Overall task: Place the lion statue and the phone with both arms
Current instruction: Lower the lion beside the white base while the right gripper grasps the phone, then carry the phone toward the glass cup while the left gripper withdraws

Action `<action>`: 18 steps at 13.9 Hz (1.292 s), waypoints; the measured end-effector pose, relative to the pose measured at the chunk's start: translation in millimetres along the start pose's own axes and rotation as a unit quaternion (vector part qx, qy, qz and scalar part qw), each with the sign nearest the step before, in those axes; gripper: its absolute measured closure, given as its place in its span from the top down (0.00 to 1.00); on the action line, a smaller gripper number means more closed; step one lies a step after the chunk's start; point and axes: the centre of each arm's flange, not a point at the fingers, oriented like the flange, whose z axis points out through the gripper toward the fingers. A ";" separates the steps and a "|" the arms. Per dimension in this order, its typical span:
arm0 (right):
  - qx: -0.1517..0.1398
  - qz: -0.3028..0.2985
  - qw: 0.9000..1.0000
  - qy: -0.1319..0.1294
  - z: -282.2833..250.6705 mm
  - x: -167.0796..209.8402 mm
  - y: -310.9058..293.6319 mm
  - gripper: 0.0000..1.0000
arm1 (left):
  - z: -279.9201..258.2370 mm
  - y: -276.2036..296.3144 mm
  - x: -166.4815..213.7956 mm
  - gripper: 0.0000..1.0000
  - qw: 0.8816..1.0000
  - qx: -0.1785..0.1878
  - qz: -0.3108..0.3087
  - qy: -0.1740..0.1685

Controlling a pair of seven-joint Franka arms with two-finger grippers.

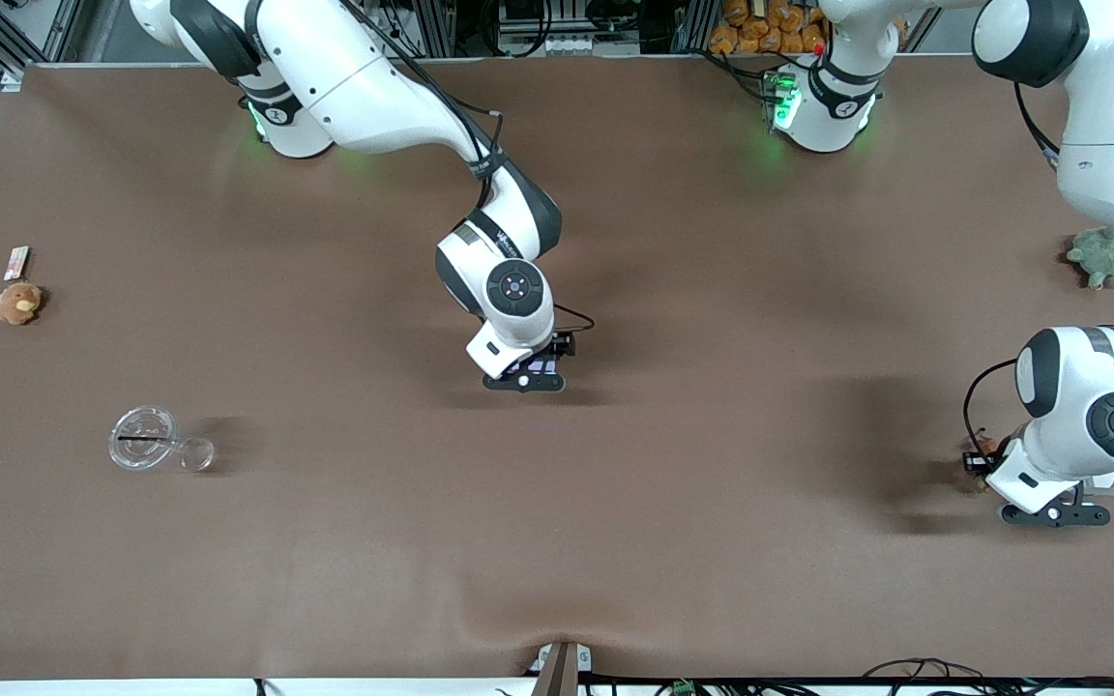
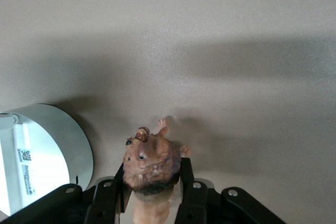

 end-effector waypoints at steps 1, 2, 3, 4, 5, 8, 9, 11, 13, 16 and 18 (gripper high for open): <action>-0.001 -0.001 1.000 0.000 3.8 -1.4 -1.3 1.00 | 0.0 0.0 0.0 0.57 1.000 0.000 0.000 0.000; -0.001 -0.003 1.000 -0.001 7.6 -2.8 -2.4 1.00 | 0.0 0.0 0.1 0.66 1.000 0.000 0.000 0.000; -0.002 -0.003 1.000 -0.001 10.1 -3.7 -3.2 1.00 | -0.2 -0.1 0.1 0.74 1.000 0.000 0.000 0.000; -0.002 -0.002 1.000 -0.001 11.6 -4.2 -3.6 1.00 | -0.3 -0.1 0.2 0.85 1.000 0.000 0.000 0.000; -0.002 -0.002 1.000 -0.001 12.2 -4.2 -3.5 1.00 | -0.4 -0.2 0.3 0.94 1.000 0.000 0.000 0.000; -0.001 0.000 1.000 0.000 11.5 -3.5 -3.1 0.84 | -1.0 -0.5 0.8 1.00 1.000 0.000 -0.001 0.001; -0.001 0.002 1.000 0.000 11.5 -3.2 -2.8 0.84 | -2.4 -1.1 1.7 1.00 1.000 0.000 -0.001 0.003; -0.002 0.015 1.000 0.001 11.0 -1.8 -1.7 0.84 | -6.9 -3.4 4.3 1.00 1.000 0.001 -0.003 0.008; -0.001 0.023 1.000 0.004 8.6 1.1 -0.7 0.84 | -18.0 -6.5 7.6 1.00 1.000 0.003 -0.005 0.016; 0.002 0.029 1.000 0.010 1.0 7.7 2.3 0.84 | -62.7 -14.8 6.7 1.00 1.000 0.011 -0.011 0.015; 0.005 0.037 0.999 0.014 -9.5 16.5 7.9 0.84 | -111.6 -15.1 0.0 1.00 1.000 0.010 -0.017 0.005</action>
